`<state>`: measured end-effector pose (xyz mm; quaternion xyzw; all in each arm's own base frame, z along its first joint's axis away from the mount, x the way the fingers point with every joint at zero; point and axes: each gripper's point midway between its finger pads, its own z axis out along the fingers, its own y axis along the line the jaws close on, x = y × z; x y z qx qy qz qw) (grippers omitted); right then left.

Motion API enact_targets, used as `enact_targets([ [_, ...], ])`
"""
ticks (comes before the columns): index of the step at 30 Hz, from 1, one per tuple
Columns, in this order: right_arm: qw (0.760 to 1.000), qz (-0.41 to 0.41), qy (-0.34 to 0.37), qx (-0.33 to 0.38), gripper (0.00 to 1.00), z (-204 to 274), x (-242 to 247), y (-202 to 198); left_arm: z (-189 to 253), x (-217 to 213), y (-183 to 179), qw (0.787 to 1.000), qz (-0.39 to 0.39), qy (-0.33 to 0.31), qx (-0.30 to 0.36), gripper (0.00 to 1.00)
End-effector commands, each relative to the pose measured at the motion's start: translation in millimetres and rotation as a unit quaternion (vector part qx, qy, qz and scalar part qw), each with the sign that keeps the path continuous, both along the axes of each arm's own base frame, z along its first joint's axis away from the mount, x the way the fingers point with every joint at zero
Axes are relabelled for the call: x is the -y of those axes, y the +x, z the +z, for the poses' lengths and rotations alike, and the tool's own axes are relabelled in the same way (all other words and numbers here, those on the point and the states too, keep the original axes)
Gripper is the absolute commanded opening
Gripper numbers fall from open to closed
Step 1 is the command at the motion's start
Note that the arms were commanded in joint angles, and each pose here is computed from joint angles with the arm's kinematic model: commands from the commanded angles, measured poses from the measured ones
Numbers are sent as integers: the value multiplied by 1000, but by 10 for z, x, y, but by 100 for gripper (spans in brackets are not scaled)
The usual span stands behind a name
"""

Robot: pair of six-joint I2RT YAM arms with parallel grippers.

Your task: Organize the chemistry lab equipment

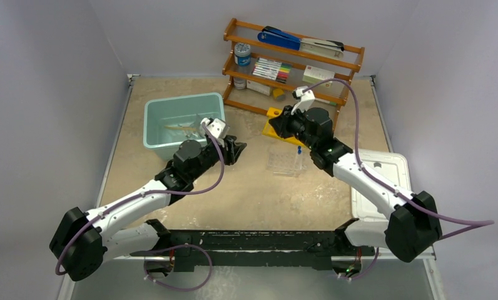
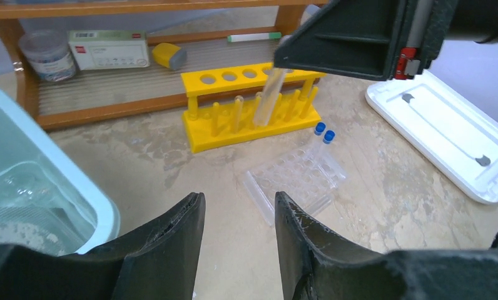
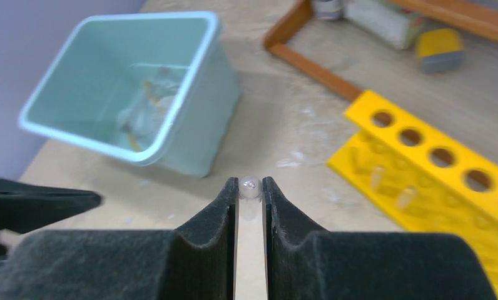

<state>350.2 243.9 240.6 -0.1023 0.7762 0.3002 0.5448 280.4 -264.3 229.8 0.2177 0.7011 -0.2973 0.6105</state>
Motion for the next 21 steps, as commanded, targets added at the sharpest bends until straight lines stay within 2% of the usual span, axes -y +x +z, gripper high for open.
enact_targets([
  [1, 988, -132, -47, 66, 5, 149, 554, 173, 224, -153, 103, 997, 61, -56, 14, 44],
  [8, 955, -262, -96, 103, 5, 65, 1183, 181, 187, -189, 155, 994, 81, -67, 9, 45],
  [17, 931, -324, -137, 96, 5, -169, 1526, 211, 114, -170, 170, 994, 82, -68, 1, 46],
  [21, 928, -335, -141, 87, 5, -256, 1579, 229, 99, -175, 170, 994, 83, -66, 0, 46],
])
